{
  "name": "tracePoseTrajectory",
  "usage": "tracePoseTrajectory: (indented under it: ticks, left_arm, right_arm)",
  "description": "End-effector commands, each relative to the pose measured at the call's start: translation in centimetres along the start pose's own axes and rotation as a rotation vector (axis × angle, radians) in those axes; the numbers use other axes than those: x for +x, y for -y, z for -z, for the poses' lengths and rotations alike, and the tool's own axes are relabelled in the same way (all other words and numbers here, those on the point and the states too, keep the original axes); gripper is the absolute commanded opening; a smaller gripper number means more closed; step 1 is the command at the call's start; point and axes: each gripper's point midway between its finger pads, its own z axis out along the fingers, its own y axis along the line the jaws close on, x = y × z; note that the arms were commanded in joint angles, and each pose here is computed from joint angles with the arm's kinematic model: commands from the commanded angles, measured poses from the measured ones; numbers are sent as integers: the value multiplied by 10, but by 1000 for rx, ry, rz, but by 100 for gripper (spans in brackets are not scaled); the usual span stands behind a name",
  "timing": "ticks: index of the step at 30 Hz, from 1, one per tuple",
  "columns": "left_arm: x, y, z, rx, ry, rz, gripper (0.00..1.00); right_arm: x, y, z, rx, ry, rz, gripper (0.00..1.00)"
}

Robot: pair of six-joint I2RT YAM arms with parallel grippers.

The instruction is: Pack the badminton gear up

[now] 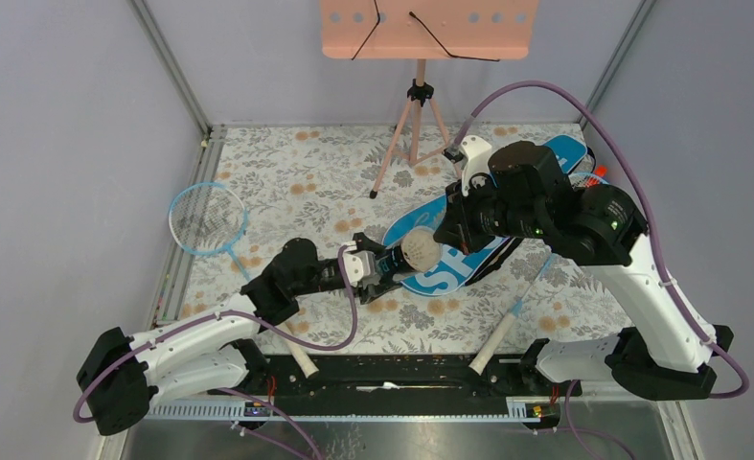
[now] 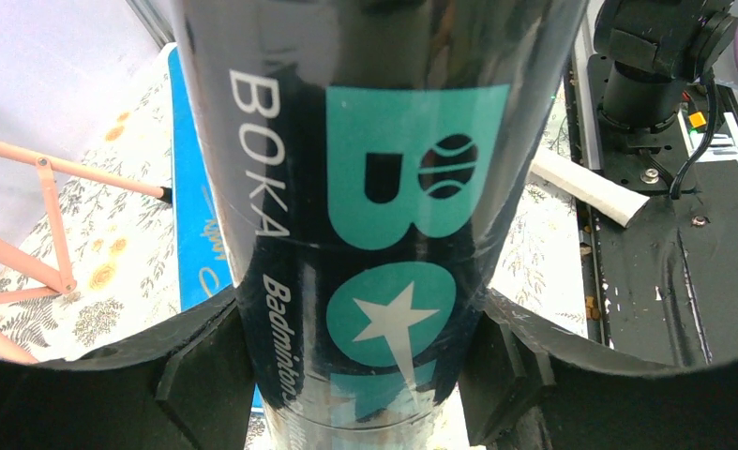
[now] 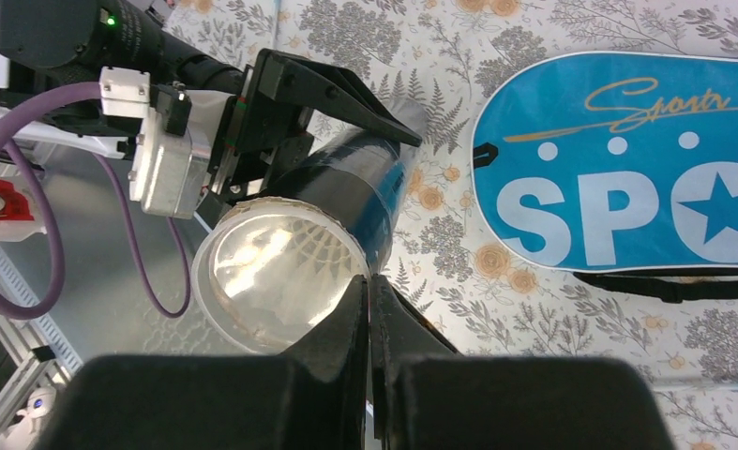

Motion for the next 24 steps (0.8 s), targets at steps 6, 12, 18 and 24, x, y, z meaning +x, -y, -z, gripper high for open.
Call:
tracePoseTrajectory:
  ticks: [6,12,18,24]
  left_arm:
    - [-1,0,-1,3,-20,16,0]
    - [-2,1,-1,12,-15,17,0]
    - [-2,2,-1,15,-14,18,0]
    - [-3,2,-1,16,-12,20,0]
  right_arm:
    - [3,8,-1,32,-20,43,8]
    - [0,6,-2,23,-9,39,27]
    - [-7,10,2,49,25,43,37]
    - [-6,5,3,22,26,45,52]
